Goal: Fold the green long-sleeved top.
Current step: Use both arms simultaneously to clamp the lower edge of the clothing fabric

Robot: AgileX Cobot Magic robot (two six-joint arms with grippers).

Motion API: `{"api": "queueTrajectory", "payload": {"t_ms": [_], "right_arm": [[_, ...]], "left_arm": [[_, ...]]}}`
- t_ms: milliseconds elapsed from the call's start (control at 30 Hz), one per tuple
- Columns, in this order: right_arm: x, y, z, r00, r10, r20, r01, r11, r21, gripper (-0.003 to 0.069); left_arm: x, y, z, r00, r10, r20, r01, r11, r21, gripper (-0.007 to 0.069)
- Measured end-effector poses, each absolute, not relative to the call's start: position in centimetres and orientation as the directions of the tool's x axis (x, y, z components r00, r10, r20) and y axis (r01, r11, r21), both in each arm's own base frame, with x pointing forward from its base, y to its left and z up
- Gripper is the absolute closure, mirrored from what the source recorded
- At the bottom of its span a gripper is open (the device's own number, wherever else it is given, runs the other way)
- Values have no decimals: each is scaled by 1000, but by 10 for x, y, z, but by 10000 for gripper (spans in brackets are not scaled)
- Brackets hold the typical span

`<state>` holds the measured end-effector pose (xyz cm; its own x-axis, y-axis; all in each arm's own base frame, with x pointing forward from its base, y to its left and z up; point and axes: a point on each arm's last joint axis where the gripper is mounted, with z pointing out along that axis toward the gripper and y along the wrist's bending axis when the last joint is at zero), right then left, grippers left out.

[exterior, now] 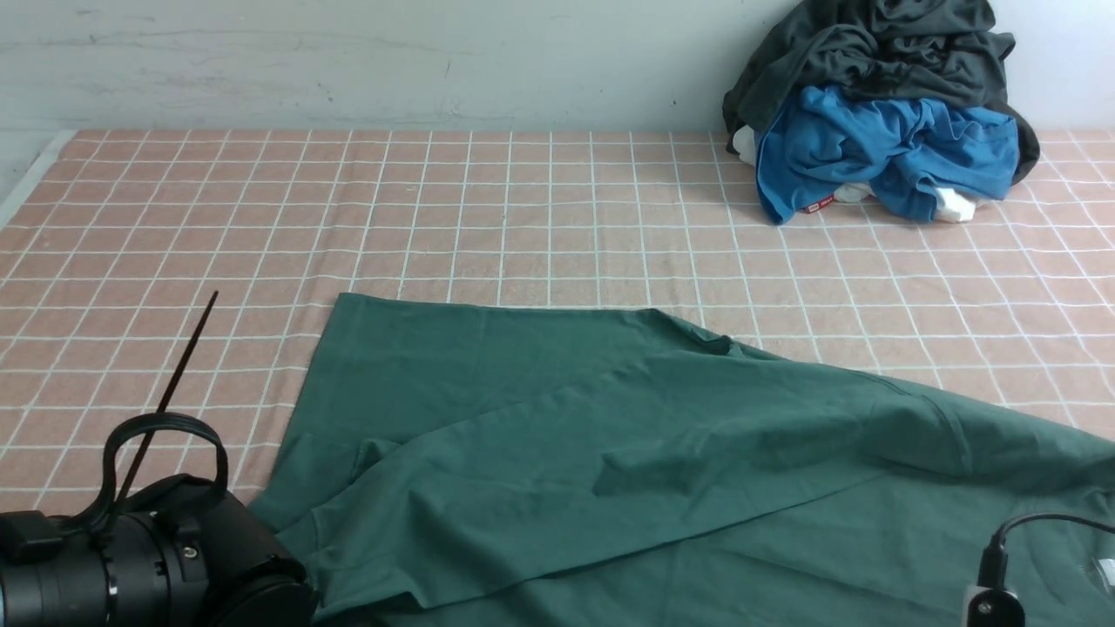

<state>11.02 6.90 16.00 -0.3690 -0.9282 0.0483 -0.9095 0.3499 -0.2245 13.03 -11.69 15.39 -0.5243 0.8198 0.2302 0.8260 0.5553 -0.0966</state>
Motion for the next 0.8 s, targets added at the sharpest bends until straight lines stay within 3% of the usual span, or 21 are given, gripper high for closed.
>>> {"api": "queueTrajectory", "payload": {"t_ms": [133,300,467,533,667,800], "right_arm": [[114,71,160,-337,-941,20,-911,321,-259,131],[123,71,155,-331,-943,9,-907,316,-277,202],[125,72,153,-329,-944,9,-908,314,-278,328],[125,72,153,-327,-945,9,-908,312,-278,452],[125,72,153,-314,-949,12,-913,299,-276,609],[124,72,153,-294,-955,22,-925,279,-258,665]], "left_arm": [[130,-117,154,-524,821,228,827,554,-96,613],[131,-117,154,-524,821,226,827,554,-97,613],[131,-117,154,-525,821,226,826,555,-98,613],[130,-117,154,-525,821,226,826,555,-98,613],[131,-118,154,-526,821,222,826,555,-97,613],[131,-118,153,-529,822,210,826,556,-95,613]]}}
